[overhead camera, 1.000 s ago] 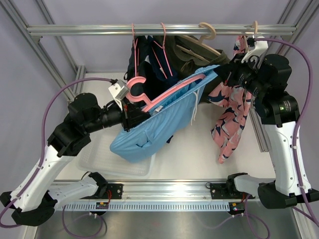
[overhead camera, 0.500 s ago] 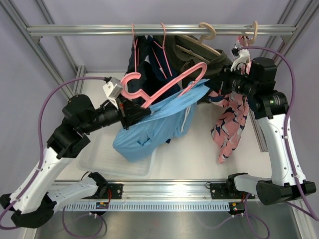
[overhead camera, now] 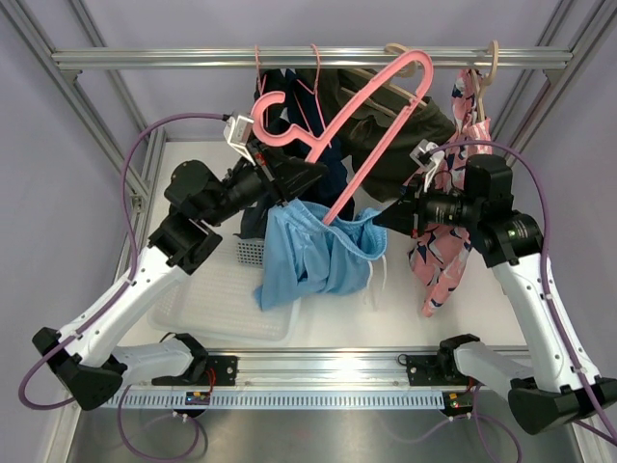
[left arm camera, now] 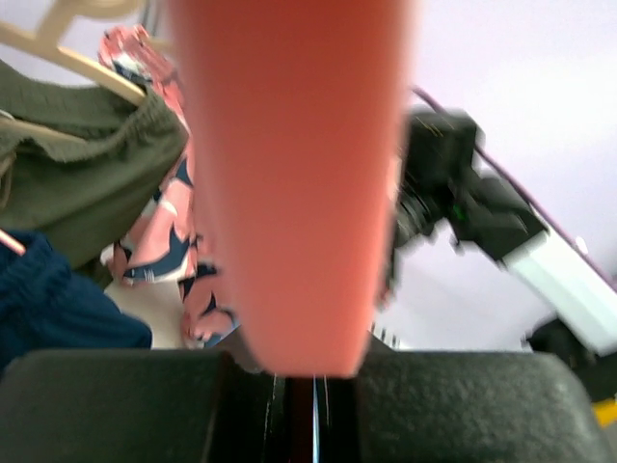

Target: Remove the shorts from the hanger

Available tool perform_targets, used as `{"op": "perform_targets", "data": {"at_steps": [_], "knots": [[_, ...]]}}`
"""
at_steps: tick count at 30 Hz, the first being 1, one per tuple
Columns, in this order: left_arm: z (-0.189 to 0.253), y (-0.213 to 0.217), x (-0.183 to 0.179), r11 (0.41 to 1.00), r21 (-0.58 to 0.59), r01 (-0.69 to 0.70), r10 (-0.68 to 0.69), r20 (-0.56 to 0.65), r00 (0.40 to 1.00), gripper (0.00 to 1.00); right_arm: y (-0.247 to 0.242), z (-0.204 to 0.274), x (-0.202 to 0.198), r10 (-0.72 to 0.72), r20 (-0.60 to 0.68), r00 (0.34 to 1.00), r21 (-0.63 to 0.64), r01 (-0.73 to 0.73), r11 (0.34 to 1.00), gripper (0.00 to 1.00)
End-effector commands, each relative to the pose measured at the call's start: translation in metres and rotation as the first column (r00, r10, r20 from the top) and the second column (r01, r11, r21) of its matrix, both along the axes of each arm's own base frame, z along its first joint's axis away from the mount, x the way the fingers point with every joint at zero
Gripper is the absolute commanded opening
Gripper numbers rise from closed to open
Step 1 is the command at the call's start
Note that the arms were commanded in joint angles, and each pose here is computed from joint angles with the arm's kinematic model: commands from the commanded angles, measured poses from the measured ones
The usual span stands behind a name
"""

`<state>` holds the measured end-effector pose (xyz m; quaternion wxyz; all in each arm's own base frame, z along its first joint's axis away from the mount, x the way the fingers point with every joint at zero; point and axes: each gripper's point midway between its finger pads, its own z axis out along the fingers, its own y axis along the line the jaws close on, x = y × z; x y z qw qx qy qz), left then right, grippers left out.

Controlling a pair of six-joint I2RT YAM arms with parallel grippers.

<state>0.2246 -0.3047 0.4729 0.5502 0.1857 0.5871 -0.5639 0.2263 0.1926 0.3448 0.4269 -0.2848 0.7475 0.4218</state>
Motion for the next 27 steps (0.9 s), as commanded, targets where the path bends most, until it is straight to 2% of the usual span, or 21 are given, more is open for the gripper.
{"op": "perform_targets", "data": {"at_steps": [1, 6, 8, 13, 15, 20, 27], "knots": [[0.065, 0.017, 0.005, 0.972, -0.222, -0.073, 0.099, 0.112, 0.989, 0.0, 0.015, 0.026, -0.026, 0.131, 0.154, 0.979, 0.032, -0.137, 0.99, 0.0], [0.074, 0.022, 0.016, 0.961, -0.241, -0.134, 0.17, 0.136, 0.976, 0.0, 0.016, 0.033, -0.035, 0.153, 0.207, 0.966, 0.0, -0.157, 0.988, 0.0], [0.071, 0.021, 0.019, 0.965, -0.213, -0.15, 0.183, 0.142, 0.973, 0.0, 0.016, 0.037, -0.038, 0.168, 0.235, 0.957, -0.01, -0.17, 0.985, 0.0], [0.064, 0.028, 0.025, 0.963, -0.167, -0.213, 0.242, 0.179, 0.954, 0.0, 0.02, 0.042, -0.061, 0.285, 0.34, 0.896, -0.079, -0.275, 0.958, 0.0], [0.068, 0.032, 0.024, 0.956, -0.188, -0.223, 0.259, 0.197, 0.945, 0.0, 0.026, 0.035, -0.075, 0.345, 0.328, 0.879, -0.109, -0.327, 0.939, 0.0], [0.079, 0.035, 0.021, 0.946, -0.243, -0.216, 0.272, 0.227, 0.935, 0.0, 0.027, 0.003, -0.082, 0.422, 0.308, 0.852, -0.253, -0.355, 0.9, 0.0], [0.111, 0.046, 0.011, 0.904, -0.39, -0.176, 0.287, 0.248, 0.925, 0.0, 0.02, -0.042, -0.07, 0.412, 0.22, 0.884, -0.364, -0.317, 0.876, 0.0]]}}
